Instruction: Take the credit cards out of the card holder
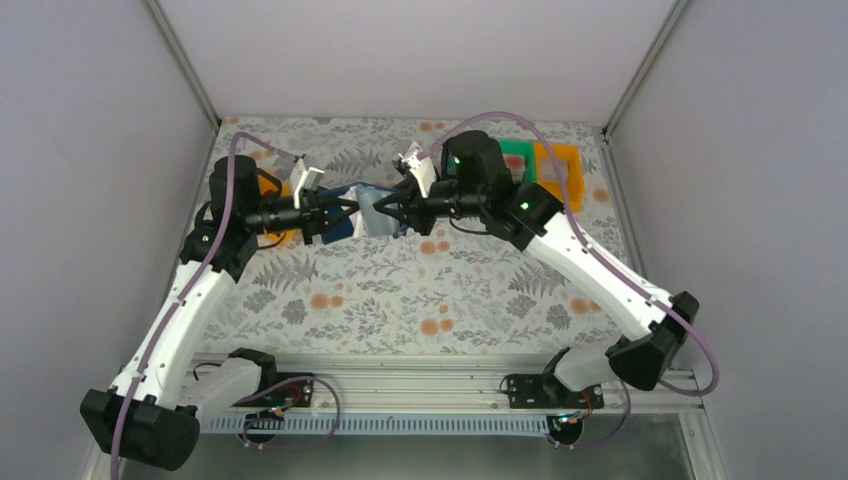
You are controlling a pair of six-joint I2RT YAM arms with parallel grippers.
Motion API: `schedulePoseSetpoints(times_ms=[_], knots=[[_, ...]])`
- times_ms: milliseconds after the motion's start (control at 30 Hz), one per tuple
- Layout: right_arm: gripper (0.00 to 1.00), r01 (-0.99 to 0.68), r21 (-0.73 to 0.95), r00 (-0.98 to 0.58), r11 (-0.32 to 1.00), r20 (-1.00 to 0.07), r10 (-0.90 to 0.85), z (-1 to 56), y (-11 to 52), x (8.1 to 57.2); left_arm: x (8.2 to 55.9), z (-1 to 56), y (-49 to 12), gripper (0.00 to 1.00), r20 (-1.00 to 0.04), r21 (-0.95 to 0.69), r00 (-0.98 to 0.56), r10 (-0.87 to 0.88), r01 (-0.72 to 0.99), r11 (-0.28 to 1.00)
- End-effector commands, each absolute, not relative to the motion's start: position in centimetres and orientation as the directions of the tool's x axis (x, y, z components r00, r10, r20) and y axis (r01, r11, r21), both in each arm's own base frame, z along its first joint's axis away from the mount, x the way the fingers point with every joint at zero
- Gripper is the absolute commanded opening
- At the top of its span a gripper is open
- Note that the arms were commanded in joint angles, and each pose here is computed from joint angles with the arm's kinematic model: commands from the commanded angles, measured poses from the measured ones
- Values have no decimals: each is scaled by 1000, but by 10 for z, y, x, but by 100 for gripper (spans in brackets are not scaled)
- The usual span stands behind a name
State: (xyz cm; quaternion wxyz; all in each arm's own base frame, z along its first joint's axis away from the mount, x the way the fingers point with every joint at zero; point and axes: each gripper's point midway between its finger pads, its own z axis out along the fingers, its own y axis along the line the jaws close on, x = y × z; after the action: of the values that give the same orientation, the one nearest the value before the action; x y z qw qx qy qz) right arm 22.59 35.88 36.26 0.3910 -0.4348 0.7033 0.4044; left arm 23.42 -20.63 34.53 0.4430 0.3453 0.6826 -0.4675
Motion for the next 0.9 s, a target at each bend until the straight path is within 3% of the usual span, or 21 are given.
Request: schedulePoseSetpoints(times_ms=[0,67,100,200,233,300,467,633,767,867], knots=[[10,-941,261,-321,217,-892,-318,358,386,229,214,359,-214,2,-954,-279,-295,53,938,206],[8,-950,256,-300,177,-904,-303,363,390,226,215,357,-215,3,-952,-284,-300,53,937,202],[6,-954,251,-291,166,-909,-298,367,390,225,215,357,-215,9,-952,-284,-300,54,938,200],[4,-958,235,-275,167,-917,-290,374,387,225,210,358,-216,64,-958,-260,-276,73,950,173],[4,-956,236,-278,173,-917,-287,375,385,226,208,358,-216,78,-960,-254,-270,80,953,166],[4,-953,244,-288,181,-914,-285,377,384,226,209,356,-215,90,-962,-242,-260,88,954,175],[4,-943,299,-328,146,-907,-265,385,394,224,221,354,-216,95,-958,-261,-280,65,942,212],[4,-933,296,-340,203,-910,-237,391,389,237,186,370,-220,100,-982,-168,-169,89,986,15],[4,-899,324,-397,296,-887,-234,382,368,258,186,363,-212,100,-986,-117,-119,117,993,25],[4,-880,334,-418,337,-882,-217,383,354,266,173,370,-212,100,-988,-143,-138,76,988,-64]])
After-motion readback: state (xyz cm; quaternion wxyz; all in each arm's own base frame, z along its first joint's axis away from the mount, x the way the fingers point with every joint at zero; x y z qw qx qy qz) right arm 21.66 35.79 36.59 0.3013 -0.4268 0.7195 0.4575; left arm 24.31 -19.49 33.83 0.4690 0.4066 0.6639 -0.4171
